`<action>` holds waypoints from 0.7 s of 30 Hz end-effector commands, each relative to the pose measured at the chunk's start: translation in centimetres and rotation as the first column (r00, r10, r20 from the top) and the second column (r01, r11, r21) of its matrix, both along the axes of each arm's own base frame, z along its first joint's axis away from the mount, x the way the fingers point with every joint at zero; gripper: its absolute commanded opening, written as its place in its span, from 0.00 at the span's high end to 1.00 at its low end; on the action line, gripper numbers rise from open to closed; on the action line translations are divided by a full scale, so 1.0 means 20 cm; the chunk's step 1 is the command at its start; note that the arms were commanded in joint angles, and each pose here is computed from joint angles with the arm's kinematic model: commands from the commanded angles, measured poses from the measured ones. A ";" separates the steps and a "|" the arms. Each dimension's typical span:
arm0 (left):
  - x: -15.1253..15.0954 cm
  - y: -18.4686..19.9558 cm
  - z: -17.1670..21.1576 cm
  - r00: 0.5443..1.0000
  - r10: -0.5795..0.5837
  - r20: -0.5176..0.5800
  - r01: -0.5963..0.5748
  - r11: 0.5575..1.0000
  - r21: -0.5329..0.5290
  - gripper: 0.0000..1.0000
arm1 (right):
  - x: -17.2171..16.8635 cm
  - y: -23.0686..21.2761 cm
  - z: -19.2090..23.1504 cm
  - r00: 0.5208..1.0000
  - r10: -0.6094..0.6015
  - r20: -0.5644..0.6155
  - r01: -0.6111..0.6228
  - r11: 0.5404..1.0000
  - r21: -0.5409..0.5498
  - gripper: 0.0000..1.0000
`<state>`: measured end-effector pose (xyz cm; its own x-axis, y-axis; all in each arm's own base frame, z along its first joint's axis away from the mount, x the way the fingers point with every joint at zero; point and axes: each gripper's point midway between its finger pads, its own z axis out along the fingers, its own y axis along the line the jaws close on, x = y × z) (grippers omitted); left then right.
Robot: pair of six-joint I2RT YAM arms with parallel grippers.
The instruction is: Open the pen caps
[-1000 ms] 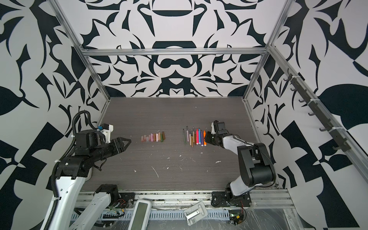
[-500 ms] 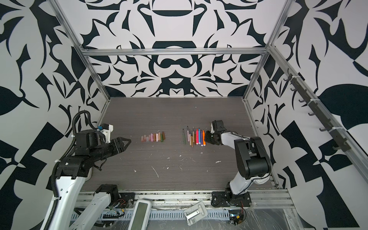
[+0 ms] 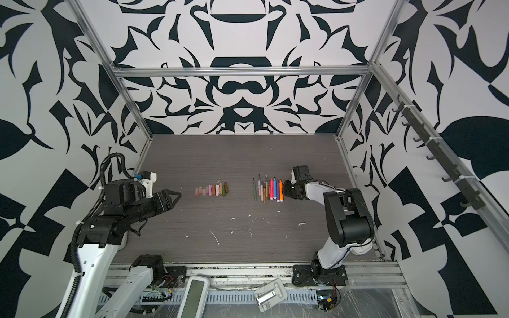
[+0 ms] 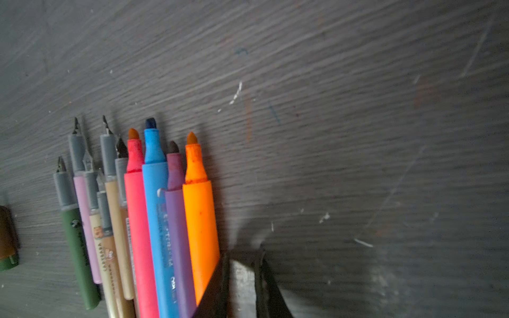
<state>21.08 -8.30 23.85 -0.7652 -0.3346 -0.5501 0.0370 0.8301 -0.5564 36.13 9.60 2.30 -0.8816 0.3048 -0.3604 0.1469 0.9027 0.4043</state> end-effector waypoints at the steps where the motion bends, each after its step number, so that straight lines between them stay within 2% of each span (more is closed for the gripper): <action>1: -0.01 0.01 -0.03 1.000 0.012 -0.025 -0.012 1.000 0.000 0.38 | 0.01 0.01 0.01 1.000 0.015 -0.007 -0.015 1.000 0.004 0.77; 15: -0.01 0.01 -0.03 1.000 0.011 -0.027 -0.011 1.000 -0.001 0.38 | 0.02 0.03 -0.01 0.999 0.040 -0.025 -0.040 0.999 0.016 0.76; 21: -0.02 0.01 -0.03 1.000 0.009 -0.023 -0.009 1.000 -0.001 0.37 | 0.01 0.00 0.01 1.000 0.010 -0.008 -0.010 1.000 -0.013 0.75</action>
